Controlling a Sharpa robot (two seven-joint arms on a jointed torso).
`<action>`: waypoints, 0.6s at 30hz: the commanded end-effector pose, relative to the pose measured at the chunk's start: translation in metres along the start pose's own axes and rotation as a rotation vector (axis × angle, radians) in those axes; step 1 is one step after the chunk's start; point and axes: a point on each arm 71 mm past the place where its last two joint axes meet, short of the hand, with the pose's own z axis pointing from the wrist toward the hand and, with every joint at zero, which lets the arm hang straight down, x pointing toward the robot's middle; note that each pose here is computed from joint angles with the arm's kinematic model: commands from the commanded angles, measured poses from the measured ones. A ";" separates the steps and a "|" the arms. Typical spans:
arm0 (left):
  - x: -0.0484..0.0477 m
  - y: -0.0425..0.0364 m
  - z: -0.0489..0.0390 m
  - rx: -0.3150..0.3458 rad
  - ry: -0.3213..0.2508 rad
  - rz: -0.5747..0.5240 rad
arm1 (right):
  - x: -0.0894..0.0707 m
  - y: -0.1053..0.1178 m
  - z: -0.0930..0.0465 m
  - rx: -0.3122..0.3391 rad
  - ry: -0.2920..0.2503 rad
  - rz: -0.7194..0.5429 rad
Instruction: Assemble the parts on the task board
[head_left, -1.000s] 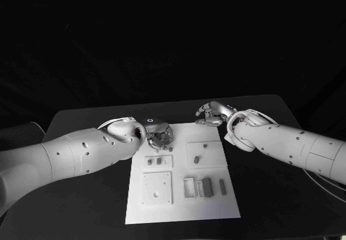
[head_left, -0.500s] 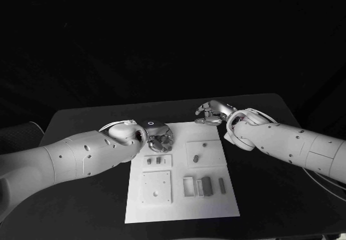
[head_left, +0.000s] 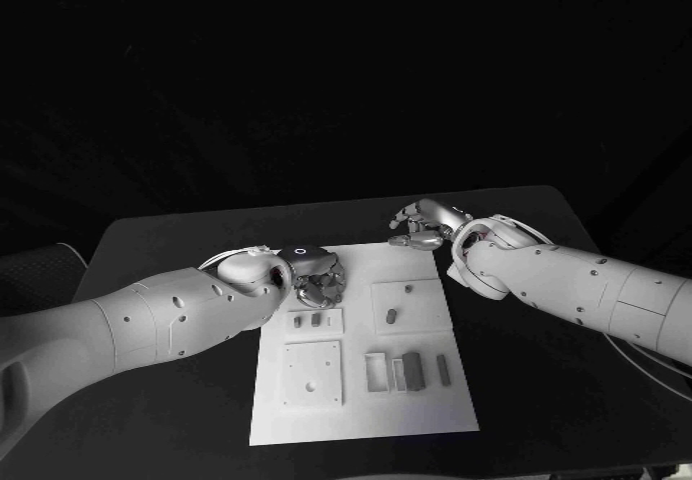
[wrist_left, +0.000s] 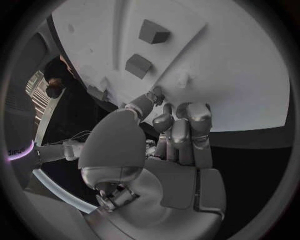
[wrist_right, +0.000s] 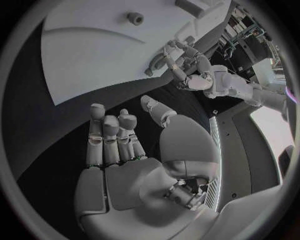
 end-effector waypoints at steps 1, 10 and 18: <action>0.0001 -0.0013 0.0002 0.008 -0.010 0.005 | 0.000 0.001 0.000 -0.011 -0.004 0.000; -0.0002 -0.0040 0.0008 0.019 -0.013 -0.003 | 0.001 0.003 0.000 -0.015 0.000 0.001; -0.0002 -0.0054 0.0003 0.027 -0.015 -0.009 | 0.001 0.003 0.000 -0.014 0.001 0.001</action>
